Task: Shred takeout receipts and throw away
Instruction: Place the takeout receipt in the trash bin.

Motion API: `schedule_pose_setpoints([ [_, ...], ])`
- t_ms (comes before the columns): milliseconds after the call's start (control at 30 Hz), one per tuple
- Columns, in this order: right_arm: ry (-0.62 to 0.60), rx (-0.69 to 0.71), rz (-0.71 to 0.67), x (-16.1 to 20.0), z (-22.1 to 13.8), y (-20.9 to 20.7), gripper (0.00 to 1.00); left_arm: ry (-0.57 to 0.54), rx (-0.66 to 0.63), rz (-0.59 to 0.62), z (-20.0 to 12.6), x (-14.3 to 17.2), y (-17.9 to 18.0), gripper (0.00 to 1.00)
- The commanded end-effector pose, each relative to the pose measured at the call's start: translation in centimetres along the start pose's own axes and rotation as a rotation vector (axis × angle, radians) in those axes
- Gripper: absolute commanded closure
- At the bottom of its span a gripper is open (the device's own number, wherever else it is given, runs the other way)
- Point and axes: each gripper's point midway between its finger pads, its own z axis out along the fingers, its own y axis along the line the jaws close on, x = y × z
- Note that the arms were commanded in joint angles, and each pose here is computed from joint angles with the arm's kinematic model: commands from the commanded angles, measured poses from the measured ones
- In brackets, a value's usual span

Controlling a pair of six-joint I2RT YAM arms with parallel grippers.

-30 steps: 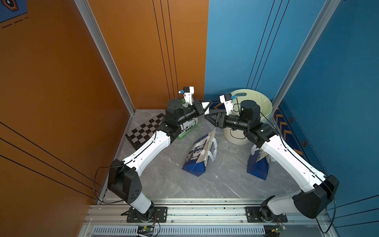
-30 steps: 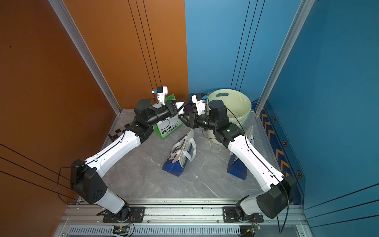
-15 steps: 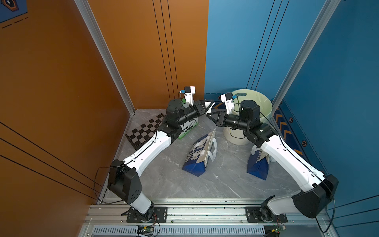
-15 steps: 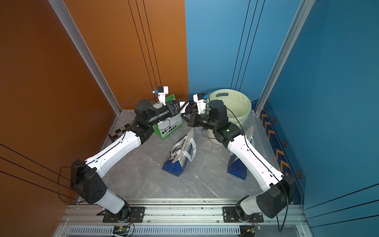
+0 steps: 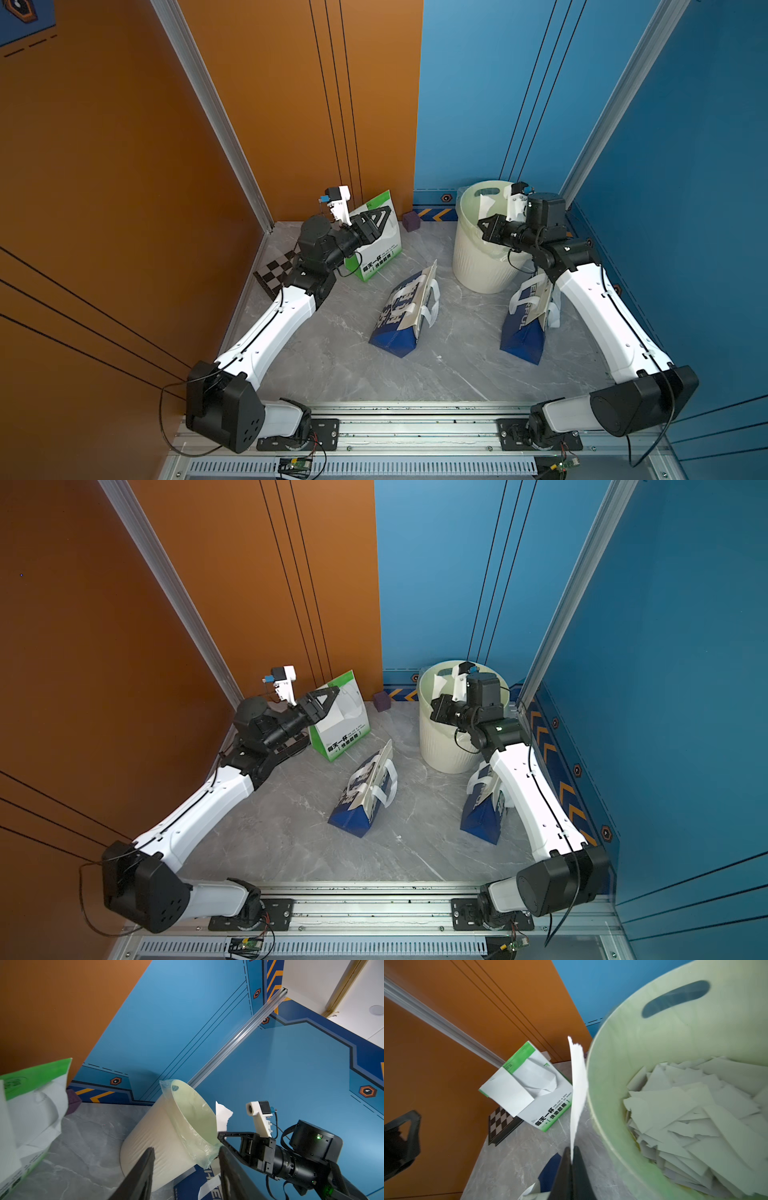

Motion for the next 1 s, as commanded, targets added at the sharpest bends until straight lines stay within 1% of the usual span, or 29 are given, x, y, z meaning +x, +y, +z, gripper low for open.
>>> schedule_pose_setpoints([
  [0, 0.045, 0.17, -0.046, -0.2, 0.5, -3.6, 1.0, 0.006, -0.129, 0.114, -2.3, -0.4, 1.7, 0.48],
  [100, 0.066, 0.219, -0.06, -0.8, 1.3, -4.7, 1.0, 0.045, -0.251, 0.171, -4.3, -0.4, 3.3, 0.48],
  [233, 0.087, 0.281, -0.092, -1.6, 2.2, -5.8, 0.93, 0.088, -0.408, 0.237, -6.8, -0.4, 6.2, 0.48],
  [333, 0.106, 0.316, -0.11, -1.7, 2.9, -6.6, 0.9, 0.063, -0.487, 0.239, -8.8, -1.4, 8.4, 0.47],
  [400, 0.121, 0.323, -0.124, -1.8, 3.5, -6.7, 0.86, 0.032, -0.541, 0.246, -10.0, -2.6, 9.9, 0.46],
  [433, 0.132, 0.332, -0.131, -1.8, 3.7, -6.8, 0.84, 0.045, -0.586, 0.229, -10.9, -2.5, 11.2, 0.46],
  [533, 0.144, 0.352, -0.159, -2.0, 4.0, -6.9, 0.78, 0.033, -0.64, 0.201, -12.2, -3.5, 13.6, 0.46],
  [633, 0.135, 0.358, -0.182, -2.4, 3.7, -6.5, 0.75, 0.018, -0.703, 0.199, -13.7, -3.9, 15.6, 0.45],
  [700, 0.119, 0.351, -0.198, -2.9, 3.1, -5.7, 0.73, 0.02, -0.741, 0.226, -14.8, -4.1, 16.7, 0.45],
  [733, 0.105, 0.343, -0.207, -3.2, 2.5, -5.2, 0.72, 0.03, -0.757, 0.243, -15.2, -3.9, 17.3, 0.45],
  [800, 0.077, 0.313, -0.224, -3.7, 1.3, -3.7, 0.71, 0.065, -0.742, 0.284, -15.4, -3.3, 17.8, 0.45],
  [833, 0.063, 0.287, -0.234, -3.9, 0.5, -2.7, 0.71, 0.084, -0.721, 0.302, -15.3, -3.0, 17.8, 0.46],
  [900, 0.046, 0.227, -0.268, -3.8, -0.7, -0.3, 0.69, 0.121, -0.65, 0.345, -14.7, -1.2, 18.4, 0.46],
  [967, 0.035, 0.159, -0.316, -3.1, -1.8, 2.2, 0.67, 0.149, -0.603, 0.383, -14.4, 0.3, 18.9, 0.45],
])
